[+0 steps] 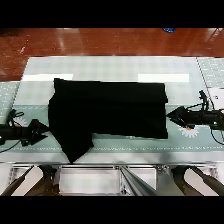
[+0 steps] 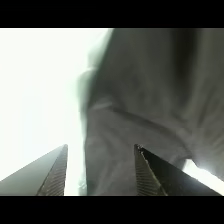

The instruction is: Fold the shirts.

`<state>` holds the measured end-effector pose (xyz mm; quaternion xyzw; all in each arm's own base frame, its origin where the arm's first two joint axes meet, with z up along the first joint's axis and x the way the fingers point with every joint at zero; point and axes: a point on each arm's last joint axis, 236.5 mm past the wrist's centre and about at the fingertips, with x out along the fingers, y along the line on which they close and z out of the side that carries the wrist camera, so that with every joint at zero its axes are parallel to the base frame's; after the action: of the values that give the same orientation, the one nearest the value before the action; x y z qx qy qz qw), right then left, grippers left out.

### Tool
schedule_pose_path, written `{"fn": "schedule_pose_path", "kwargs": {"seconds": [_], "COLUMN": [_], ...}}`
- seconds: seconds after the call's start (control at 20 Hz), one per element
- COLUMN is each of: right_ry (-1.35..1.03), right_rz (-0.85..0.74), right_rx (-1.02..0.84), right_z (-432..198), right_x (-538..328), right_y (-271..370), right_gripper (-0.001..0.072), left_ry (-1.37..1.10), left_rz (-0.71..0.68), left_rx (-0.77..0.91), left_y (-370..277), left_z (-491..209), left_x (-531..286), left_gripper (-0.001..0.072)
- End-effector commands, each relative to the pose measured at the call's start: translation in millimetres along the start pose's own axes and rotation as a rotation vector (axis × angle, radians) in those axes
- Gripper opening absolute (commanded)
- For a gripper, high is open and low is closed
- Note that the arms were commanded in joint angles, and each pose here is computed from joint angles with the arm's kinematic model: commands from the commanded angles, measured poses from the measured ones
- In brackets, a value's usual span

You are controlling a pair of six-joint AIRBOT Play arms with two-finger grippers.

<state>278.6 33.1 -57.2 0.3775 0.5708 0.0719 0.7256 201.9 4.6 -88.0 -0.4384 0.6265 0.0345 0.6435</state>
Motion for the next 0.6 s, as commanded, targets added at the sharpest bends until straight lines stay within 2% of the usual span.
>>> {"fn": "schedule_pose_path", "kwargs": {"seconds": [0.0,0.25,0.3,0.35,0.4,0.55], "right_ry": [-0.028,-0.03,-0.039,-0.048,-0.036,0.115], "right_rz": [0.055,0.067,0.064,0.056,0.005,-0.219], "right_rx": [0.016,0.018,0.018,0.016,0.013,0.163], "right_z": [-1,0,4,8,7,-36], "right_x": [1,0,-2,-6,-12,-29], "right_y": [11,14,14,11,-3,-72], "right_gripper": [0.0419,0.0419,0.0419,0.0418,0.0418,0.0418], "left_ry": [0.01,0.0,0.004,0.016,0.025,0.042], "left_rz": [-0.045,-0.025,-0.038,-0.057,-0.077,-0.102], "left_rx": [-0.007,0.0,-0.001,0.038,0.064,0.122], "left_y": [-6,-13,-18,-24,-30,-41], "left_z": [-15,-16,-17,-19,-21,-21], "left_x": [24,47,50,51,50,42], "left_gripper": [0.0504,0.0495,0.038,0.0027,0.0024,0.0024]}}
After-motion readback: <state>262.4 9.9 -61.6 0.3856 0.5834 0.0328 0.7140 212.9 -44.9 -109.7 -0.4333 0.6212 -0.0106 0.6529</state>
